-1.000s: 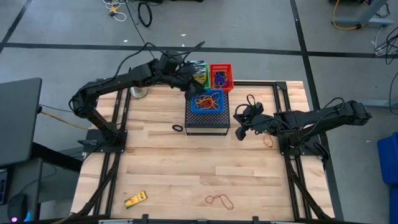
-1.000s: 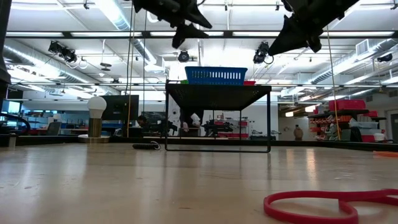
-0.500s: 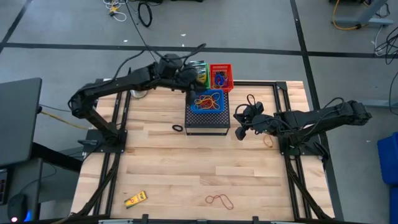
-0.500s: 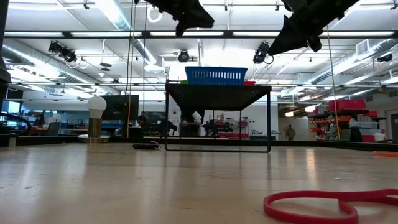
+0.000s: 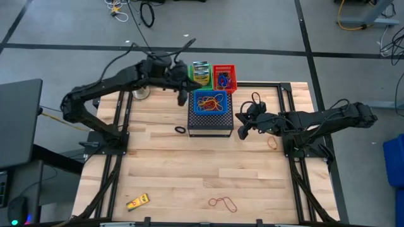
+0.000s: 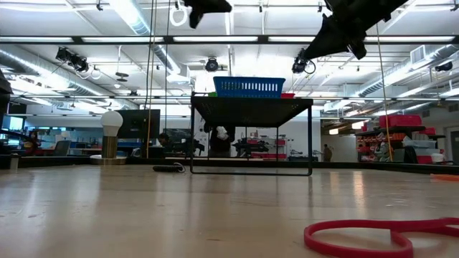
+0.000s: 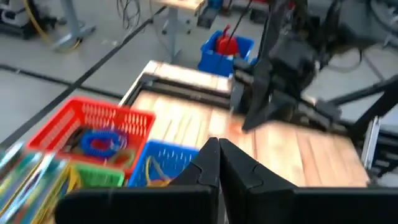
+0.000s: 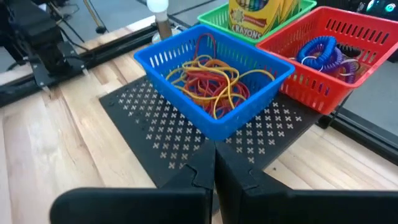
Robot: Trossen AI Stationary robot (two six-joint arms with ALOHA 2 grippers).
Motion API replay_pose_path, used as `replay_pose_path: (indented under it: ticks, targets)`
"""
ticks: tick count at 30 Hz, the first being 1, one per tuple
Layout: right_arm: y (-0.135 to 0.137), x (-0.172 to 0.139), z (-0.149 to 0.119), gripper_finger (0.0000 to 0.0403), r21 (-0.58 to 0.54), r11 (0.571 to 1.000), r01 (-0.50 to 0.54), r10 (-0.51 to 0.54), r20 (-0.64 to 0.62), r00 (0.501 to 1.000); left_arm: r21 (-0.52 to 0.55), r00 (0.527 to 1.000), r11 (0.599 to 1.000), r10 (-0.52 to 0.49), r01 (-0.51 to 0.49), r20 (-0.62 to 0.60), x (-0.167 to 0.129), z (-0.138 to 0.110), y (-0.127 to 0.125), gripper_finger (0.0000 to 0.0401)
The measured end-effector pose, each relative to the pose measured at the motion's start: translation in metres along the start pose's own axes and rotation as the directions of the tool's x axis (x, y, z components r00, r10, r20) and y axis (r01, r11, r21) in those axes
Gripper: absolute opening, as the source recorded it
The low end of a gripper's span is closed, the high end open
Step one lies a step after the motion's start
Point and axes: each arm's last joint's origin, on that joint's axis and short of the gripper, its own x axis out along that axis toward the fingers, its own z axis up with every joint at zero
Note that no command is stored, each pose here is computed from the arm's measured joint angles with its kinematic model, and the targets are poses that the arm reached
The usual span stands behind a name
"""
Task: Pick & Place Office Desk Supplies
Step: Put the small box of crayon into the green bin on the shelf
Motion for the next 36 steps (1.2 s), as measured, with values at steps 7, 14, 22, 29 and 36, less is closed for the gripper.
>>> replay_pose_path:
  ticks: [7, 14, 22, 29, 36]
  targets:
    - [-0.001, 0.001, 0.000, 0.0011, -0.006, 1.000, 0.002, -0.002, -0.001, 1.000, 0.033, 0.977, 0.999, -0.007, 0.014, -0.214, -0.028, -0.023, -0.032, 0.0005]
    - [-0.001, 0.001, 0.000, 0.0011, -0.031, 1.000, 0.003, -0.003, -0.002, 1.000, -0.059, 0.936, 0.991, -0.130, 0.117, -0.328, -0.043, -0.071, -0.075, 0.0004]
    - [-0.001, 0.001, 0.000, 0.0011, -0.035, 0.999, 0.007, -0.007, -0.004, 1.000, -0.209, 0.872, 0.975, -0.168, 0.078, -0.459, -0.074, -0.130, -0.117, 0.0006]
    - [-0.002, 0.001, -0.001, 0.0011, -0.040, 0.999, 0.010, -0.011, -0.011, 1.000, -0.246, 0.737, 0.968, -0.206, 0.056, -0.644, -0.091, -0.179, -0.167, 0.0012]
    - [-0.002, 0.001, -0.001, 0.0011, -0.041, 0.999, 0.011, -0.011, -0.012, 1.000, -0.241, 0.599, 0.970, -0.198, 0.009, -0.776, -0.100, -0.224, -0.217, 0.0057]
